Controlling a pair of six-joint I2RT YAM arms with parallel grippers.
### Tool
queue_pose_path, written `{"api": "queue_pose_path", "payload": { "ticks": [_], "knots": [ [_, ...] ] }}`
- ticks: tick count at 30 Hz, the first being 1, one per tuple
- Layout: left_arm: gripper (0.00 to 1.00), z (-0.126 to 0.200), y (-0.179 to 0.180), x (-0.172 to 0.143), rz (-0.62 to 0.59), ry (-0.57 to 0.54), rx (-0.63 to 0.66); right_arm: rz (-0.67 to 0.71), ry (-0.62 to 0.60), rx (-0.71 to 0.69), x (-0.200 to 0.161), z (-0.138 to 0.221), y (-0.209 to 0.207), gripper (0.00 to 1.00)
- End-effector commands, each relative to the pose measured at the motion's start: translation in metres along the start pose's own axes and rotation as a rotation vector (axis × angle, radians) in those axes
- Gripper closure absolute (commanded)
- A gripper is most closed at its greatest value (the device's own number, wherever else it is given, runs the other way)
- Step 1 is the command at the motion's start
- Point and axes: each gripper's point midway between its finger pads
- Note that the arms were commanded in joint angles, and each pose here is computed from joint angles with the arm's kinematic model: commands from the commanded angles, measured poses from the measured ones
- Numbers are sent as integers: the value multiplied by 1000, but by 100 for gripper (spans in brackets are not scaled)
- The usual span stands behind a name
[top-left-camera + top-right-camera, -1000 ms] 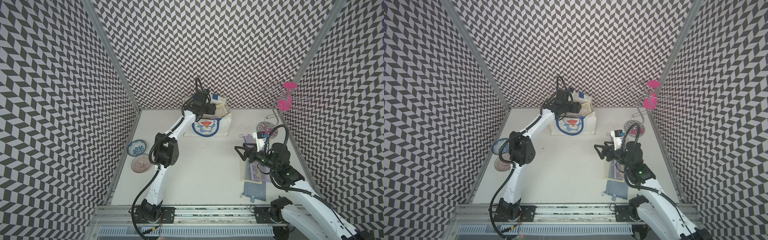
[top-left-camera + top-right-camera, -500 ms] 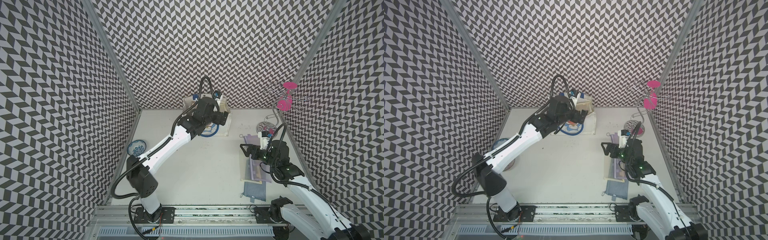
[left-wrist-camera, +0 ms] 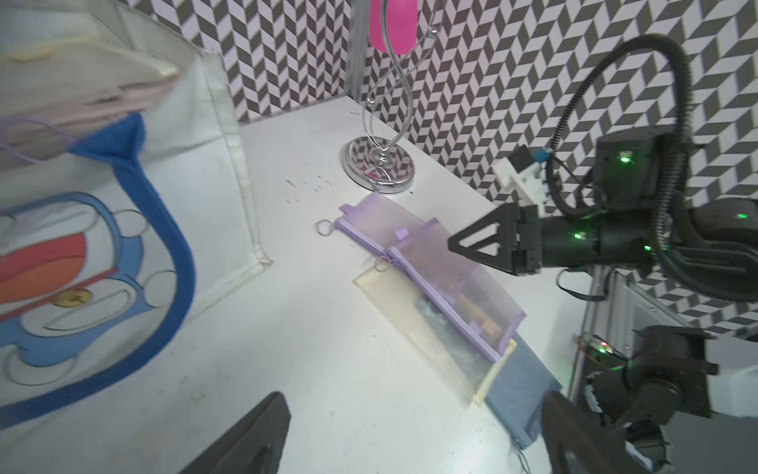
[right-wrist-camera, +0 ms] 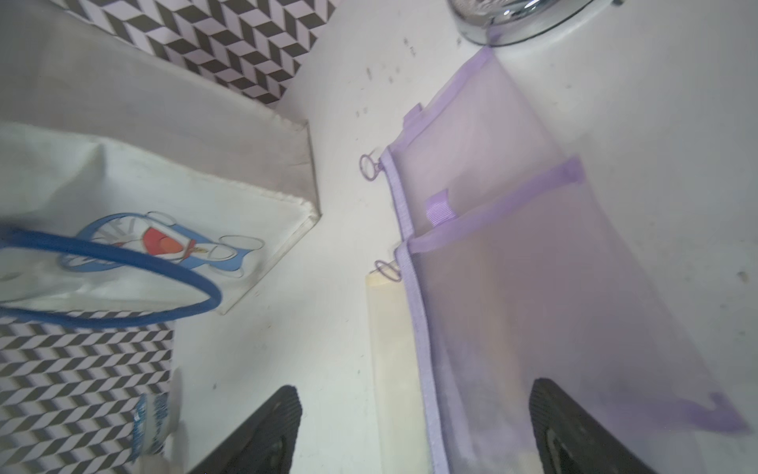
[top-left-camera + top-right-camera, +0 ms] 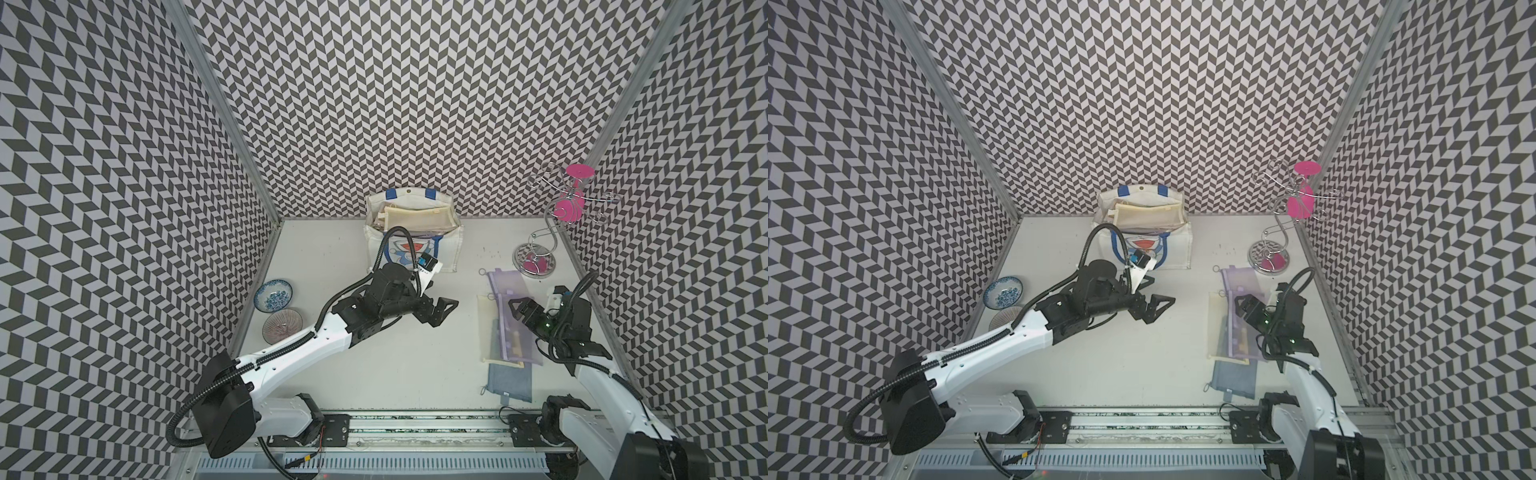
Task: Put the pencil pouch into the canvas bag
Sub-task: Move the pencil pouches to the center of the board, then pick up the pencil pouch.
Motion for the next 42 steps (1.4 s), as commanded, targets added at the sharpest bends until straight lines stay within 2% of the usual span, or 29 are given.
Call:
{"api": "queue_pose_path", "payload": {
  "ticks": [1,4,7,14,19,25,30,35,42],
  "knots": [
    [5,9,-21,21,60,-88,-147,82,-84,-120,32,-12,-17,12],
    [6,7,-18,17,107,-81,-178,98,21,-166,20,-31,-32,11],
    [6,5,-11,14,124,-66,-153,53,88,-102,1,-40,-29,12],
    [7,10,0,17,174,-97,-146,-12,164,-37,-38,-36,-27,15],
    [8,6,8,4,209,-69,-132,-71,179,41,-68,-34,-6,15],
    [14,-2,25,-27,283,-6,-105,-127,231,123,-106,-36,26,16],
    [26,-24,34,-65,364,94,-122,-129,245,181,-117,-35,47,16],
    [30,-47,25,-96,443,170,-158,-123,248,233,-126,-29,58,16],
    [34,-79,13,-142,554,256,-139,-91,239,272,-132,-24,56,16]
  ]
}}
Point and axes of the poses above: each gripper's point midway between its finger pads, its own z axis back along the fingers, its own y axis along the line the jaws close on, x = y × z, and after that the axes turned 4 degrees about z, right-handed
